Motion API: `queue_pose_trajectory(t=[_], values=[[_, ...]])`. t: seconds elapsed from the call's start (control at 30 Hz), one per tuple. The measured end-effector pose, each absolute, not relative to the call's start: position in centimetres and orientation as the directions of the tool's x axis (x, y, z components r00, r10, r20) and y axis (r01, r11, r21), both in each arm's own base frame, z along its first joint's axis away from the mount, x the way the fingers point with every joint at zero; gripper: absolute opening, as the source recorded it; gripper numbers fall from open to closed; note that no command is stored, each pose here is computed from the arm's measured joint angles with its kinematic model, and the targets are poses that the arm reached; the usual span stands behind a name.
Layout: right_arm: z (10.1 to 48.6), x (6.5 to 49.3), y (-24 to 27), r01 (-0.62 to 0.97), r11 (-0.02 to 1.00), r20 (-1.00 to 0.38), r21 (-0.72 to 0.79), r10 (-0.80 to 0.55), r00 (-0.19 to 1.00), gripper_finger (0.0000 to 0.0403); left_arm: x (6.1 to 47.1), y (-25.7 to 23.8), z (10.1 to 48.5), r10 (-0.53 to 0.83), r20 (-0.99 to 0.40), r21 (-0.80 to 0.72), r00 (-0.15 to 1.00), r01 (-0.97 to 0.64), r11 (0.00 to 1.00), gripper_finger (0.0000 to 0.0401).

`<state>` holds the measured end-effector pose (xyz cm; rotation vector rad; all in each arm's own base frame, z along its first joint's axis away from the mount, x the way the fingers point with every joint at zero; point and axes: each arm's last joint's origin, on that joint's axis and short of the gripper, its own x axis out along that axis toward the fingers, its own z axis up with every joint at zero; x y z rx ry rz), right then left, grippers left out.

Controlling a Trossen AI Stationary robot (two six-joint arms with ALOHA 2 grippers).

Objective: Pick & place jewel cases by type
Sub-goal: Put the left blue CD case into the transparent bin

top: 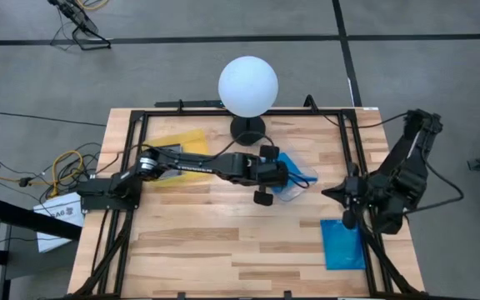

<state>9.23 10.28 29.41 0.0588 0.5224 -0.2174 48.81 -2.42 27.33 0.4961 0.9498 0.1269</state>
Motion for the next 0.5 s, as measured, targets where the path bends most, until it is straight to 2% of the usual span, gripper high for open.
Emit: queue_pose_trajectory(t=[0.13,0.3,0.5], values=[[29.4,9.0,10.3,0.210,0.978,-0.491,-0.018,-0.192,0.850,0.0000,47.4,-2.7,28.4,0.314,-0.679,0.463,0.663,0.056,0.884,0.0003],[29.4,8.9,10.2,0.214,0.976,-0.492,-0.032,-0.202,0.847,0.0000,44.3,-2.5,29.4,0.283,-0.481,0.433,0.830,-0.055,0.900,0.0002],[29.4,9.0,10.1,0.242,0.969,-0.457,-0.049,-0.237,0.857,0.0000,39.8,-1.7,26.9,0.109,-0.196,0.364,0.975,-0.031,0.931,0.0002]])
